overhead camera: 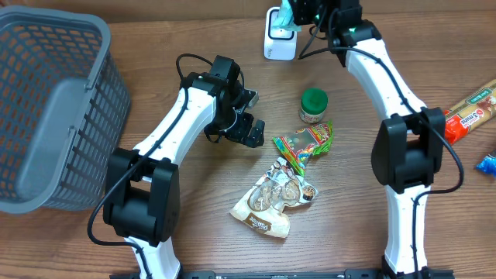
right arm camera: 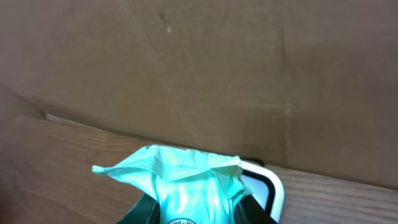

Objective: Scan the item barcode

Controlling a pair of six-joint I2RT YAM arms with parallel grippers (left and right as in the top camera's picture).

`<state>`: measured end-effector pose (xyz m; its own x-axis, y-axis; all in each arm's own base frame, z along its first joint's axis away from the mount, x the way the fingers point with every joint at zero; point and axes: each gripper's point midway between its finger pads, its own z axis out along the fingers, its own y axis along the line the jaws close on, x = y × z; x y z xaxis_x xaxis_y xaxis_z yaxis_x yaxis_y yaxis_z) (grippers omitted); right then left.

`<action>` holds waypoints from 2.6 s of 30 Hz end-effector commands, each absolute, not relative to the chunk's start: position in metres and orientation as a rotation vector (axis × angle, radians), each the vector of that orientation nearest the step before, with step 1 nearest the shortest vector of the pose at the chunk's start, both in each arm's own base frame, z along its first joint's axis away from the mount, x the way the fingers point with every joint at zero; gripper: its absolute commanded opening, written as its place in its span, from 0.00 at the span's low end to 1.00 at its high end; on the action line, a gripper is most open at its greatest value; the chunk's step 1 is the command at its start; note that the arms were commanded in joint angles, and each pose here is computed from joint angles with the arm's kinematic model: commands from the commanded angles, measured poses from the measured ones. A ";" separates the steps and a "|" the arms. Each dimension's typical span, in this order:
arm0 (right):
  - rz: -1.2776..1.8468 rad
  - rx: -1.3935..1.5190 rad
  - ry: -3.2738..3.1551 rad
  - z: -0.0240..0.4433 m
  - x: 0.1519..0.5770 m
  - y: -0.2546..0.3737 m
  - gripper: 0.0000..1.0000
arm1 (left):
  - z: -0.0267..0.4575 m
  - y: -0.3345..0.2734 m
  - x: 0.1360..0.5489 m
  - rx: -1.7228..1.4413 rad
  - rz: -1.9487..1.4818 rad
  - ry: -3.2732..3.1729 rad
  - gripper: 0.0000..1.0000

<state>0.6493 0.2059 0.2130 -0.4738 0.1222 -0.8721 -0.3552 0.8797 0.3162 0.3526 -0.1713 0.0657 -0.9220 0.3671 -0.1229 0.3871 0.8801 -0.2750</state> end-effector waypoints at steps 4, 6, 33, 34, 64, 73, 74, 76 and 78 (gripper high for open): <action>0.547 -0.152 1.950 0.220 0.661 0.213 0.04 | 0.066 -0.176 0.355 0.587 -0.463 2.981 1.00; 0.535 -0.144 1.966 0.210 0.663 0.212 0.03 | 0.066 -0.176 0.355 0.587 -0.463 2.980 1.00; 0.087 0.161 2.016 0.300 0.624 0.106 0.04 | 0.066 -0.173 0.346 0.560 -0.462 3.029 1.00; 0.006 0.210 2.014 0.309 0.615 0.089 0.04 | 0.066 -0.173 0.346 0.561 -0.462 3.029 1.00; -0.434 1.512 2.063 0.243 0.400 -0.283 0.04 | 0.070 -0.226 0.307 0.824 -0.593 3.009 1.00; -0.481 1.645 2.140 0.156 0.367 -0.307 0.04 | 0.070 -0.230 0.300 0.808 -0.596 3.036 1.00; -0.483 1.652 2.135 0.155 0.366 -0.309 0.04 | 0.070 -0.230 0.299 0.807 -0.596 3.040 1.00; -0.473 1.658 2.120 0.156 0.366 -0.313 0.04 | 0.070 -0.229 0.299 0.796 -0.595 3.046 1.00; -0.472 1.663 2.104 0.157 0.365 -0.318 0.10 | 0.070 -0.230 0.300 0.786 -0.596 3.047 1.00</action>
<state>0.3646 -0.3109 0.1454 -0.2299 0.8396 -0.4922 0.9693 0.2430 -0.0382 0.2983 -0.2247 0.0686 -0.8682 0.4949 -0.0366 0.4743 0.8058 -0.3545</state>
